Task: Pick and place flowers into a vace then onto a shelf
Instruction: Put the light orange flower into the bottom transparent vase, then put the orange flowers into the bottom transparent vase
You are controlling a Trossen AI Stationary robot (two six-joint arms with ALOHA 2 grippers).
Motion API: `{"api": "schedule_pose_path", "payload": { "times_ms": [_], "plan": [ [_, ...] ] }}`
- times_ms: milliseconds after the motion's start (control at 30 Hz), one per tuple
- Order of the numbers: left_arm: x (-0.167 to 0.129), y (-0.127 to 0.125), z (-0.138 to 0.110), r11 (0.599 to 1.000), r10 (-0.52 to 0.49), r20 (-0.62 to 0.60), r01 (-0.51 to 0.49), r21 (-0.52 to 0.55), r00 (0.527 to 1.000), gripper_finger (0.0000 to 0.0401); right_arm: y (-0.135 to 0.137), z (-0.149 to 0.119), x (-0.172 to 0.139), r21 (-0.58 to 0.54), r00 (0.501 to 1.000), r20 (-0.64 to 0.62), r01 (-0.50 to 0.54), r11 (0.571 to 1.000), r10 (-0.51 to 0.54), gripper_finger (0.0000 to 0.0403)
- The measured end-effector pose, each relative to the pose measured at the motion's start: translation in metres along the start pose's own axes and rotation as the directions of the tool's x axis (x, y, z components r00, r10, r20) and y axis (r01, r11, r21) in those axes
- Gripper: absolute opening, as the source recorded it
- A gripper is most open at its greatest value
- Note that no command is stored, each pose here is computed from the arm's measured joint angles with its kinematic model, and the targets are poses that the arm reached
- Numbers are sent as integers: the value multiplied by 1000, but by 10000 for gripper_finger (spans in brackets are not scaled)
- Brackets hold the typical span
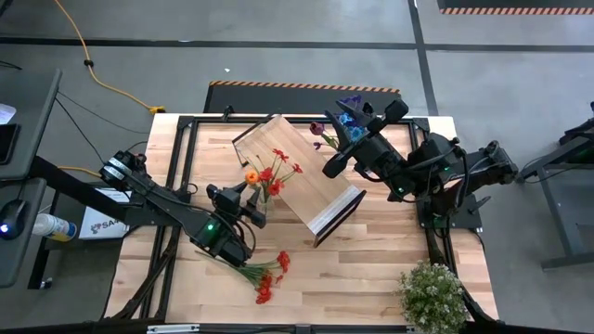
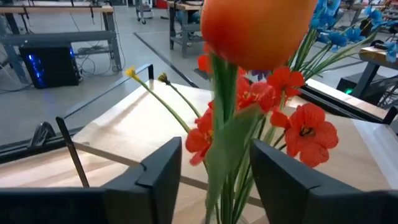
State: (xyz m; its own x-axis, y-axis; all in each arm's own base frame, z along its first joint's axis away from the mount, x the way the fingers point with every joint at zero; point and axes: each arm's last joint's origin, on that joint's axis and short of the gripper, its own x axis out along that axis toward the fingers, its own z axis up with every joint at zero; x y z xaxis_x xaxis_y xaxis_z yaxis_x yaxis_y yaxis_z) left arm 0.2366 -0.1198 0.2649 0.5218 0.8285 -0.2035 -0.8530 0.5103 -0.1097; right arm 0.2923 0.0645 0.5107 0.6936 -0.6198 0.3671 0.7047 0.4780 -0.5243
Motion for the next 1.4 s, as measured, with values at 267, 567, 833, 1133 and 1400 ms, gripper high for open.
{"api": "schedule_pose_path", "payload": {
  "times_ms": [267, 567, 833, 1133, 1400],
  "plan": [
    [0, 0, -1, 1000, 4, -38, -5, -9, 999, 265, 0, 0, 0, 0, 1000, -11, 5, 1000, -5, 99],
    [-1, 0, -5, 999, 26, -166, -18, 51, 986, 277, -1, -2, 0, -1, 997, -74, 33, 999, -34, 99],
    [-21, 5, -3, 995, -34, -211, 53, 83, 977, 278, -1, -2, 0, -2, 996, -85, 39, 999, -39, 99],
    [-51, 11, 1, 985, -134, -301, 160, 65, 944, 278, -2, -3, 0, -3, 992, -116, 53, 999, -53, 99],
    [-63, 8, -3, 986, -97, -637, 160, 41, 765, 278, -1, -3, 0, 8, 993, -110, 51, 999, -50, 99]
  ]
}}
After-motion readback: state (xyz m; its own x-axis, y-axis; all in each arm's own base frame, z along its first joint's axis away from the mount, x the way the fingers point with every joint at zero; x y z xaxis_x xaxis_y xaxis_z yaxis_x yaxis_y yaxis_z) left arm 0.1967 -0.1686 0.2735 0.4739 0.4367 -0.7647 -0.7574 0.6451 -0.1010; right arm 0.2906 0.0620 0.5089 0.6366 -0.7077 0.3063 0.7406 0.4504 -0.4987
